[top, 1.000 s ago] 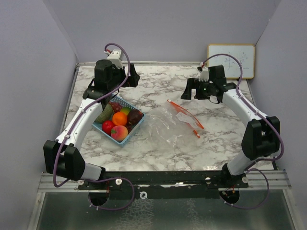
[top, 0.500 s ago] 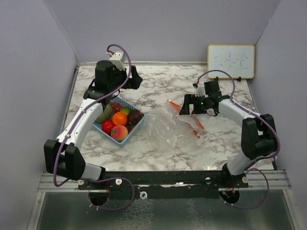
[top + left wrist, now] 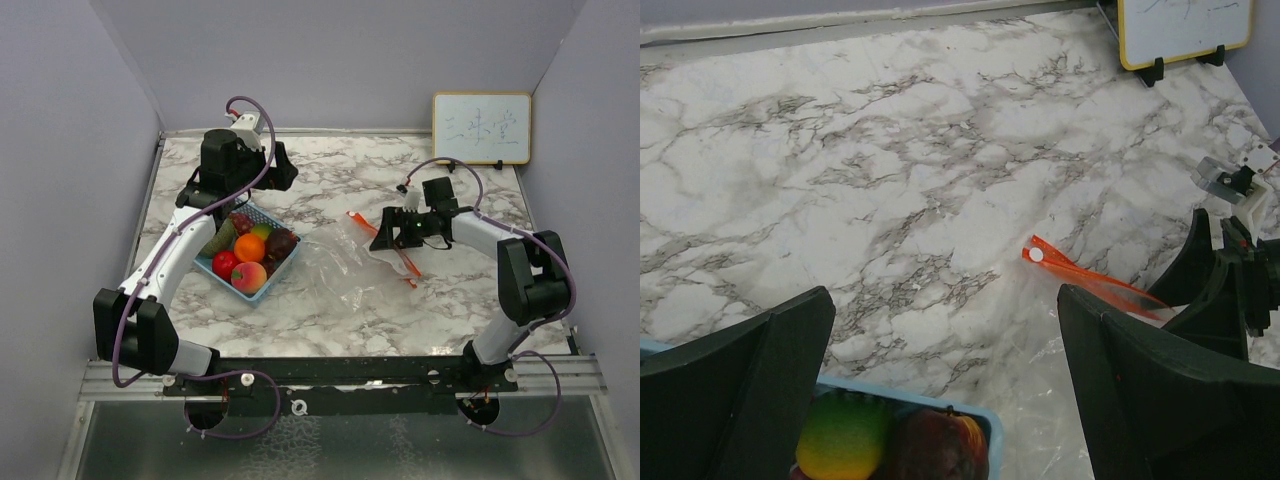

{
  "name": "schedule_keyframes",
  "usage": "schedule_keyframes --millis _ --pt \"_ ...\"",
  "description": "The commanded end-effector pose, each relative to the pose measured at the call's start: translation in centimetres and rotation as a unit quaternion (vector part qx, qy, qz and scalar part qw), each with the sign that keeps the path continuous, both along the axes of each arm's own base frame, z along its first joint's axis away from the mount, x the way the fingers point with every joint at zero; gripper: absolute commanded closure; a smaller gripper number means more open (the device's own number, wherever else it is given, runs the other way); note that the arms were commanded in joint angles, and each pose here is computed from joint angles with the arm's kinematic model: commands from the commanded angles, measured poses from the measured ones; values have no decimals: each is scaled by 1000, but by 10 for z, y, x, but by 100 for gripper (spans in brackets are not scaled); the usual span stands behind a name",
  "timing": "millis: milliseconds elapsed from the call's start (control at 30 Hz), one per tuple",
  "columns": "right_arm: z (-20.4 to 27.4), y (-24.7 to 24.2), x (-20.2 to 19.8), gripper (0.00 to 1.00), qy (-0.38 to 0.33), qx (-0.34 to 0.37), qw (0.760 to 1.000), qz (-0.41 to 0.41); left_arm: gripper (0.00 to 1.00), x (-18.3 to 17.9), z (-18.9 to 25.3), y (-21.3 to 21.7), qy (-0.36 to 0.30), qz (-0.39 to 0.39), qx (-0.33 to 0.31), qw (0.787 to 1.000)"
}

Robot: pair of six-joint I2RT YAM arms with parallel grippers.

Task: Place the food in the zip-top bag and seal the zipper
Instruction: Pick up the zipper food storage bag at the center of the board, then open the zipper of the food storage bag.

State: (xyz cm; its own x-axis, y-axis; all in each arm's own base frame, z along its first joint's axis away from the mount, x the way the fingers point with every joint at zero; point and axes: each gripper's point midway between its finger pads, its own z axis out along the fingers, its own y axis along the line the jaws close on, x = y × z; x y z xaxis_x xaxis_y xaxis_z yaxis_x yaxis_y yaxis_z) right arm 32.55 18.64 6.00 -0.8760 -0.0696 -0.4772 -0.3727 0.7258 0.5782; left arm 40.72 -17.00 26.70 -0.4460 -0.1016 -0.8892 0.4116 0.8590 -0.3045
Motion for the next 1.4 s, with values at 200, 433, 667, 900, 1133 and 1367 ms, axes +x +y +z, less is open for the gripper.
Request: schedule_keyframes --millis 200,433,667,900,1133,1367 --pt "66 1 21 97 -88 6 996 8 8 -1 10 -12 3 -25 -27 999" --pt "157 -17 46 98 -203 -39 978 -23 22 -8 40 -41 40 -79 -108 990" --pt "194 -36 77 98 -280 -130 949 -65 31 -13 82 -69 88 -107 -248 959" --pt "235 -23 112 98 -368 -198 901 -116 41 -15 83 -107 178 -120 -340 916" --pt "233 12 113 98 -382 -202 897 -89 41 -3 60 -134 233 -91 -344 905" --pt "219 43 93 98 -383 -201 900 -60 41 10 40 -154 278 -78 -364 886"
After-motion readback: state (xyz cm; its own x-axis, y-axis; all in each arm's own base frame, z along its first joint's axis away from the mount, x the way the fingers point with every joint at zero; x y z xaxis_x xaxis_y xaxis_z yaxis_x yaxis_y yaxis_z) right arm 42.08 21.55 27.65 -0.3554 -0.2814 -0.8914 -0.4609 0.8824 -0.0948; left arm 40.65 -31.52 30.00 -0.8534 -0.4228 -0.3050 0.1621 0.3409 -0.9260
